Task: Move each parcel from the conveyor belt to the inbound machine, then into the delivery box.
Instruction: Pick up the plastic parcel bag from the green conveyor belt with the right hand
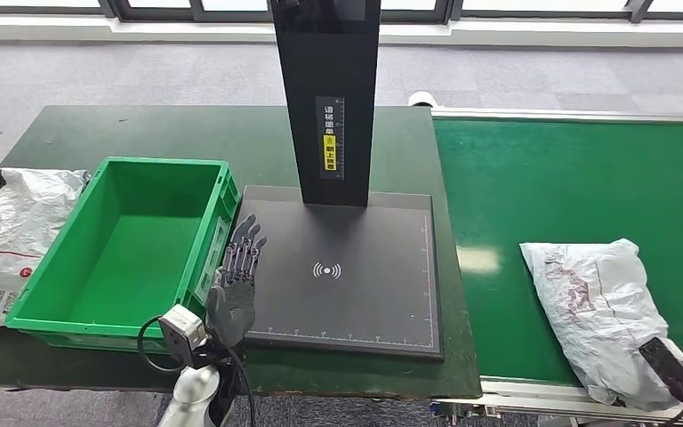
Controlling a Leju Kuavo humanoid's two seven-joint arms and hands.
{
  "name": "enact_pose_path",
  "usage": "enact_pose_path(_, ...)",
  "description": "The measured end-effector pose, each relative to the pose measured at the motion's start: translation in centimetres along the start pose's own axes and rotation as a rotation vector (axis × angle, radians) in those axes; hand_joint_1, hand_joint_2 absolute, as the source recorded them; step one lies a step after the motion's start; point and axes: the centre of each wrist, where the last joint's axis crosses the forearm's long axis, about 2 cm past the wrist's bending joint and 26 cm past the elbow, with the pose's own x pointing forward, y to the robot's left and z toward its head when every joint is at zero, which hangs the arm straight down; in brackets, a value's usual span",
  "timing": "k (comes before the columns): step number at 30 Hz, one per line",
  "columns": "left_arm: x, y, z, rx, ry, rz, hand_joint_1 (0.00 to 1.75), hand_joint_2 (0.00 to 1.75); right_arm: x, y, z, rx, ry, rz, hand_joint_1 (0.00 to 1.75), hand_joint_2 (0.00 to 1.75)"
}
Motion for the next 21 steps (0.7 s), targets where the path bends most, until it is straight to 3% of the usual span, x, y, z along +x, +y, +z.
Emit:
enact_pose_path(3,0.0,0.0,0.0,-0.006,0.004,-0.013,0.0,0.0,2.7,1.5,-0.6,0.022,-0.019,0.003,0.0,1.75)
enact_pose_path(8,-0.1,-0.3,0.1,-0.017,0.013,-0.033,0.0,0.0,8.5,4.4,-0.4,0.013,-0.167,-0.026,0.0,1.75)
enact_pose_path(13,-0.1,-0.5,0.1,-0.007,0.014,-0.043,0.0,0.0,14.0,5.2,-0.7,-0.015,-0.311,-0.137,0.0,1.75)
enact_pose_path(17,-0.2,-0.7,0.1,0.001,0.016,-0.039,0.0,0.0,16.6,5.4,-0.4,-0.026,-0.37,-0.21,0.0,1.75)
enact_pose_path(20,-0.4,-0.8,0.2,0.0,0.022,-0.034,0.0,0.0,17.2,5.8,0.4,-0.022,-0.387,-0.232,0.0,1.75)
enact_pose_path(21,-0.4,-0.8,0.3,0.0,0.024,-0.033,0.0,0.0,17.3,6.0,0.7,-0.014,-0.391,-0.233,0.44,1.75)
